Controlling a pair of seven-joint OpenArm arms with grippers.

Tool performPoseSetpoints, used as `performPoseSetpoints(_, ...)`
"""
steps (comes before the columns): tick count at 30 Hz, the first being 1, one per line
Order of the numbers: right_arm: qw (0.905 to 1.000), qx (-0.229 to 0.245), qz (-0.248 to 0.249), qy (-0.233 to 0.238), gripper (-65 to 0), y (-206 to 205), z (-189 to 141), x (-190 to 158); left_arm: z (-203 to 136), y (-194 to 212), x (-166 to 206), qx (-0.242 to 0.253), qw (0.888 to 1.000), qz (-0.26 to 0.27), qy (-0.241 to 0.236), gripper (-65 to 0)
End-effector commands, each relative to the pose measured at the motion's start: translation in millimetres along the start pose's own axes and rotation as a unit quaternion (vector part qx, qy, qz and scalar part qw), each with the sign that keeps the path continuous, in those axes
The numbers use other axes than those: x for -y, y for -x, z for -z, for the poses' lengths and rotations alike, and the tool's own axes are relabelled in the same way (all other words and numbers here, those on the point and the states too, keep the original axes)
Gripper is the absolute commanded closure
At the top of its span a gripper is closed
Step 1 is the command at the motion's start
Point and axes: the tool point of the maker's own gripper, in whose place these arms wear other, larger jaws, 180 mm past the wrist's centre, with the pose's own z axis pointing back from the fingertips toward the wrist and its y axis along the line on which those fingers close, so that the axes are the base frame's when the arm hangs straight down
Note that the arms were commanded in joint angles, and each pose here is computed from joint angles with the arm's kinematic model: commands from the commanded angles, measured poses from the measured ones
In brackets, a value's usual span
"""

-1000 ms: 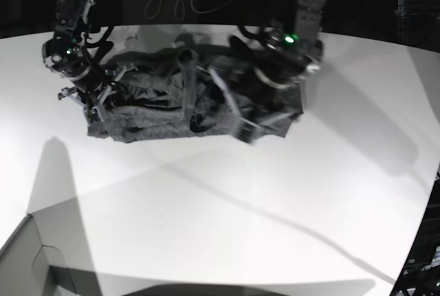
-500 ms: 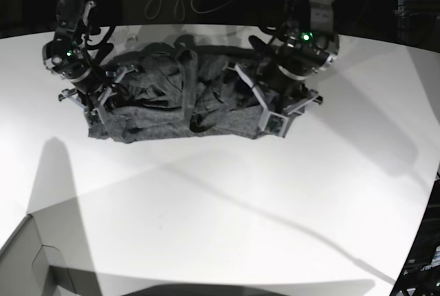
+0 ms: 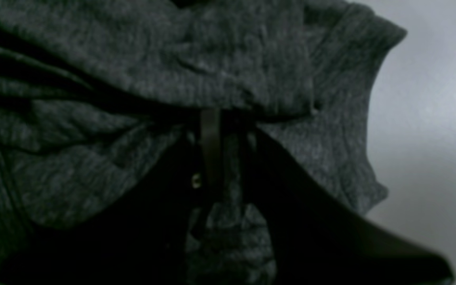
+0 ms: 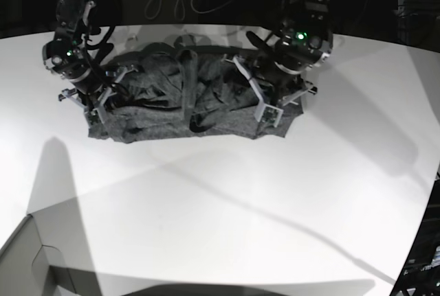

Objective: Layout the t-shirt on the table in an organized manner, then fold the t-shirt properly
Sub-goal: 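Press and adjust the folded end with the left gripper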

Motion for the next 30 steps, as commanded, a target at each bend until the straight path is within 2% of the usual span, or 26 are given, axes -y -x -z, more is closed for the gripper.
performPoseSetpoints(1,0.9999,-0.01,-0.008,0.007,-6.3,2,-1,4,-2,-12,2,0.022,1.0,-0.006,0.002,-32.9)
performPoseSetpoints(4,0.9999,-0.01,-0.008,0.007,-6.3,2,-1,4,3,-15,1,0.021,1.0,-0.006,0.003,-32.8)
performPoseSetpoints(6,0.9999,-0.01,-0.008,0.007,-6.3,2,-1,4,11,-8,4,0.008,1.0,-0.008,0.011,-30.6)
performPoseSetpoints(9,0.9999,-0.01,-0.008,0.007,-6.3,2,-1,4,19,-9,9,0.003,1.0,-0.011,0.02,-19.5)
performPoseSetpoints(14,0.9999,-0.011,-0.008,0.006,-6.3,2,-1,4,14,-27,22,0.029,0.999,-0.025,0.031,0.0)
performPoseSetpoints(22,0.9999,-0.011,-0.008,0.006,-6.3,2,-1,4,14,-56,63,0.056,0.995,0.025,0.077,0.0)
performPoseSetpoints(30,0.9999,-0.005,-0.009,0.008,-6.3,-4,0,6,10,-88,84,0.09,0.989,0.063,0.099,0.0)
